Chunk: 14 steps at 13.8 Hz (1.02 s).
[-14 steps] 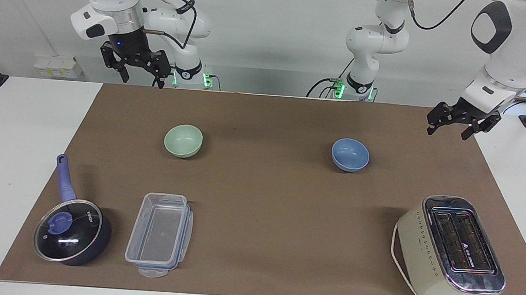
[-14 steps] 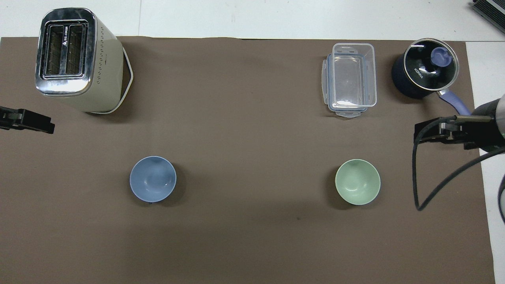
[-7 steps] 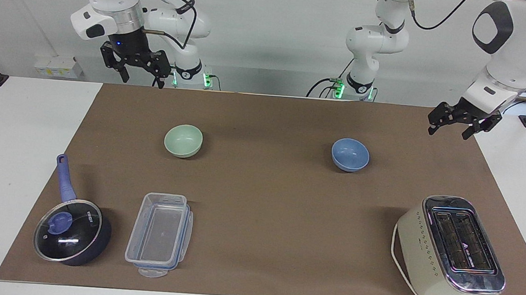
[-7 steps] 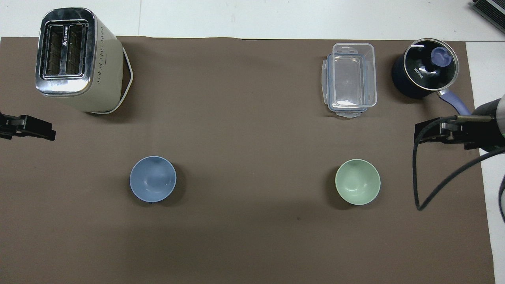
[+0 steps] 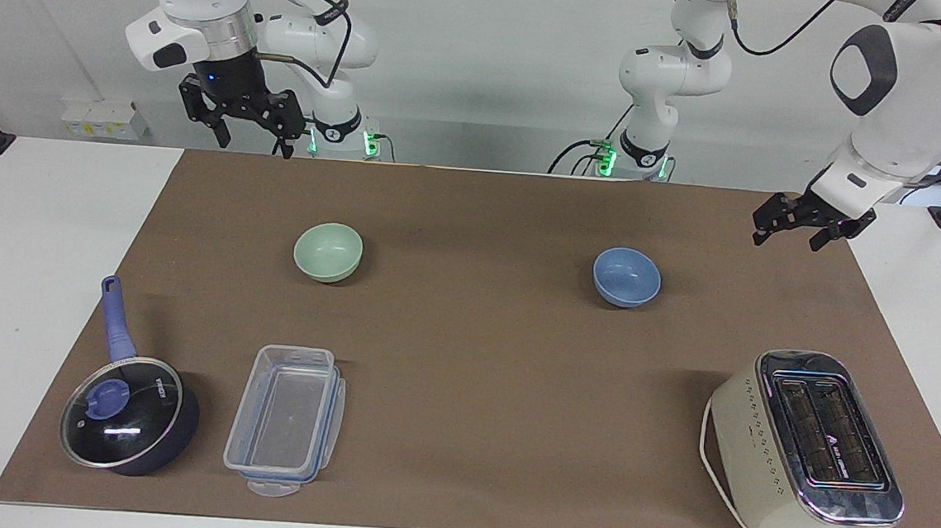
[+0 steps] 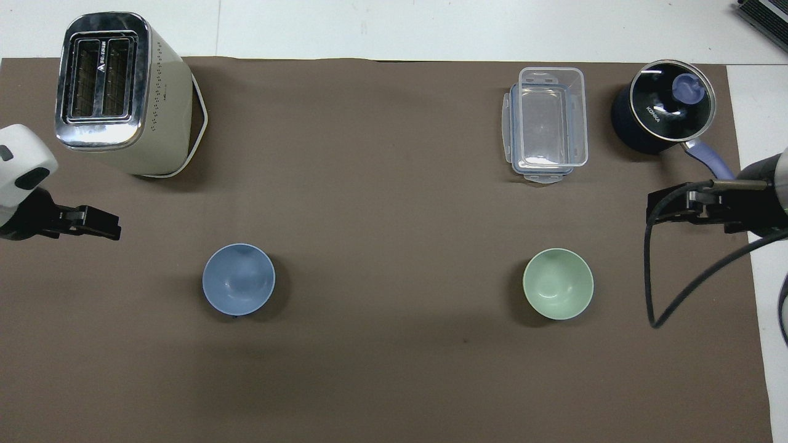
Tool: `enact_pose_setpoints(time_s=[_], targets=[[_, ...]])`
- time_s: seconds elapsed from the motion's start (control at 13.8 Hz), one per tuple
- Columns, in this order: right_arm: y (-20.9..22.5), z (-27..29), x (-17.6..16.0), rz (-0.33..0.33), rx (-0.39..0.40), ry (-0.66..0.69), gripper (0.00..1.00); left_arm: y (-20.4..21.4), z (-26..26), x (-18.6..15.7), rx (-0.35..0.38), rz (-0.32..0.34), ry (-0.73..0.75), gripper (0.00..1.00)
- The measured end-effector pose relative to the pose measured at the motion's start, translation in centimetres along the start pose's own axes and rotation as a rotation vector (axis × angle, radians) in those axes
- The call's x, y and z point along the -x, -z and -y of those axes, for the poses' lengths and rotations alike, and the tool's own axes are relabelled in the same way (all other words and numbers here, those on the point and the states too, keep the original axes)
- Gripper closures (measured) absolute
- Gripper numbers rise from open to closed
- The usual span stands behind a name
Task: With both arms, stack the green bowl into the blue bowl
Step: 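Reach the left gripper toward the rim of the blue bowl, then close the left gripper on the blue bowl's rim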
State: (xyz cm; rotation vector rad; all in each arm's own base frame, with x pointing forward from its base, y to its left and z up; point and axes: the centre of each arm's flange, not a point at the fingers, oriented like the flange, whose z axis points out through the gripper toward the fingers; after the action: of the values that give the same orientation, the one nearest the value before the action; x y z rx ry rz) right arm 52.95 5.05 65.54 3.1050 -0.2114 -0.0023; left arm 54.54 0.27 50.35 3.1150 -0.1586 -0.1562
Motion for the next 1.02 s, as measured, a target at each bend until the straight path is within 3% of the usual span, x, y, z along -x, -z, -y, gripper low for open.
enact_pose_setpoints(time_s=[0.65, 1.02], targets=[[0.0, 0.0, 0.0, 0.000, 0.000, 0.000, 0.00, -6.2, -8.6, 1.2, -0.017, 0.045, -0.158, 0.00], [0.0, 0.0, 0.0, 0.000, 0.000, -0.001, 0.00, -13.4, -10.4, 3.0, -0.023, 0.040, -0.128, 0.00]])
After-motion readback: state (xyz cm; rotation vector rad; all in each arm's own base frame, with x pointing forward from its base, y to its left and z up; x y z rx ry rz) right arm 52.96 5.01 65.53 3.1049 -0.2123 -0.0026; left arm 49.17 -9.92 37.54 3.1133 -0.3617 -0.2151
